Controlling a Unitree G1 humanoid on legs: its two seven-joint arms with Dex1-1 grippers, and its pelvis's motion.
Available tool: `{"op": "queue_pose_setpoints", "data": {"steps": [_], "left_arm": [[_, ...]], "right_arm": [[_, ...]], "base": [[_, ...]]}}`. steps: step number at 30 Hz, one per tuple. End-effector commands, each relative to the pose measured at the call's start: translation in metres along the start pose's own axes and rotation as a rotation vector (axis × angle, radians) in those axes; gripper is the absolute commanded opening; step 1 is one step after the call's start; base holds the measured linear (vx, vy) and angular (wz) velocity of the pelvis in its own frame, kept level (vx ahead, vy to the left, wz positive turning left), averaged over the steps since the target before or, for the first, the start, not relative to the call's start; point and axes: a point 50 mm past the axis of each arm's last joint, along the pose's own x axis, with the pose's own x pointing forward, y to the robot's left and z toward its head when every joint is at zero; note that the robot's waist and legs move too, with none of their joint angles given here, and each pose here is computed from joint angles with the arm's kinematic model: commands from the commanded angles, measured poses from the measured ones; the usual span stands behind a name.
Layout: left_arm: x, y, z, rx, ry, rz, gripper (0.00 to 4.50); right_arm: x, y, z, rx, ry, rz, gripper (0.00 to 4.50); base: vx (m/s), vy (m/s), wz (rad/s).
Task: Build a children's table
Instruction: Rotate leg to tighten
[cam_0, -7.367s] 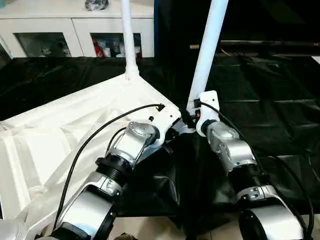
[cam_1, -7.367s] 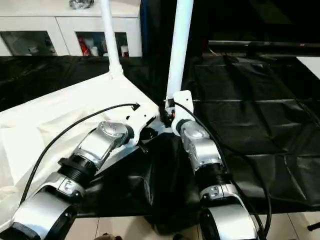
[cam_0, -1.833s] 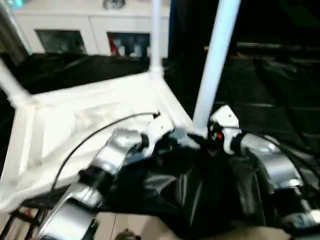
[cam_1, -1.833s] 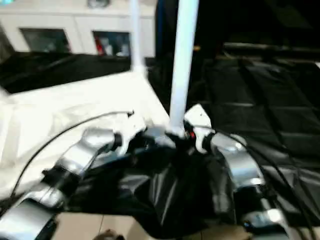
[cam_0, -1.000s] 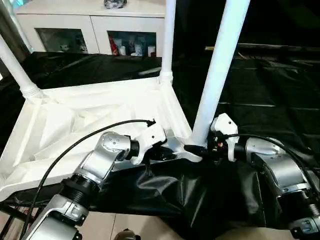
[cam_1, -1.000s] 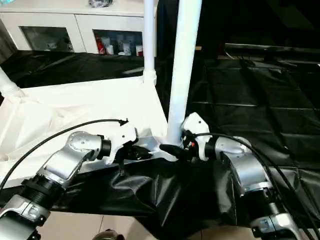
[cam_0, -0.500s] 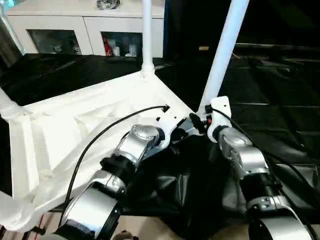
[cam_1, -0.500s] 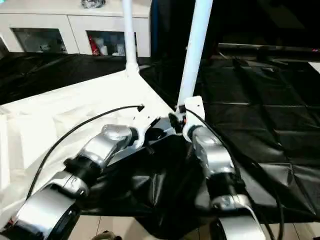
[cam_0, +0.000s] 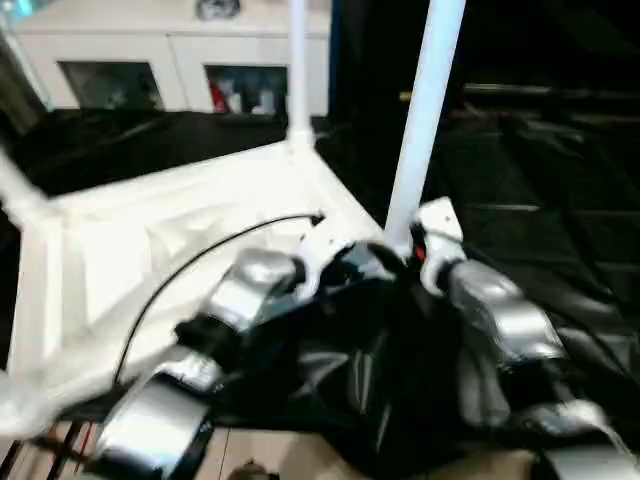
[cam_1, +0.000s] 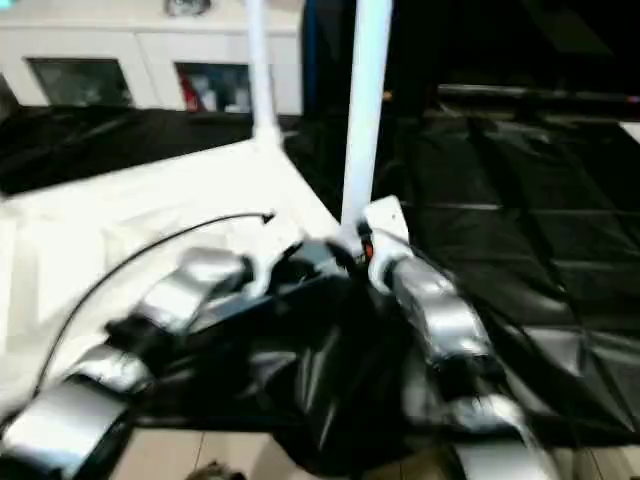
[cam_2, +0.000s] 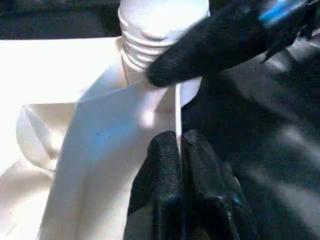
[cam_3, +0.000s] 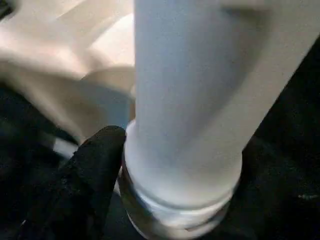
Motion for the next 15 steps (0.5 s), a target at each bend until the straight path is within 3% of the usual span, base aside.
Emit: {"op": "queue_pose_setpoints", "data": {"steps": [1, 5, 15], "left_arm": [[0.0, -0.011, 0.026, 0.114, -0.121, -0.116, 0.0], [-0.016, -0.019, 0.016, 0.138, -0.103, -0.207, 0.0], [-0.029, -0.026, 0.01, 0.132, -0.087, -0.259, 0.0]], "right_arm": [[-0.001, 0.014, 0.004, -0.061, -0.005, 0.163, 3.45], [-0.019, 0.011, 0.004, -0.108, 0.015, 0.266, 3.45], [-0.025, 0.012, 0.005, -0.099, 0.02, 0.347, 3.29]], "base": [[0.0, 0.0, 0.0], [0.0, 0.0, 0.0], [0.0, 0.0, 0.0]]}}
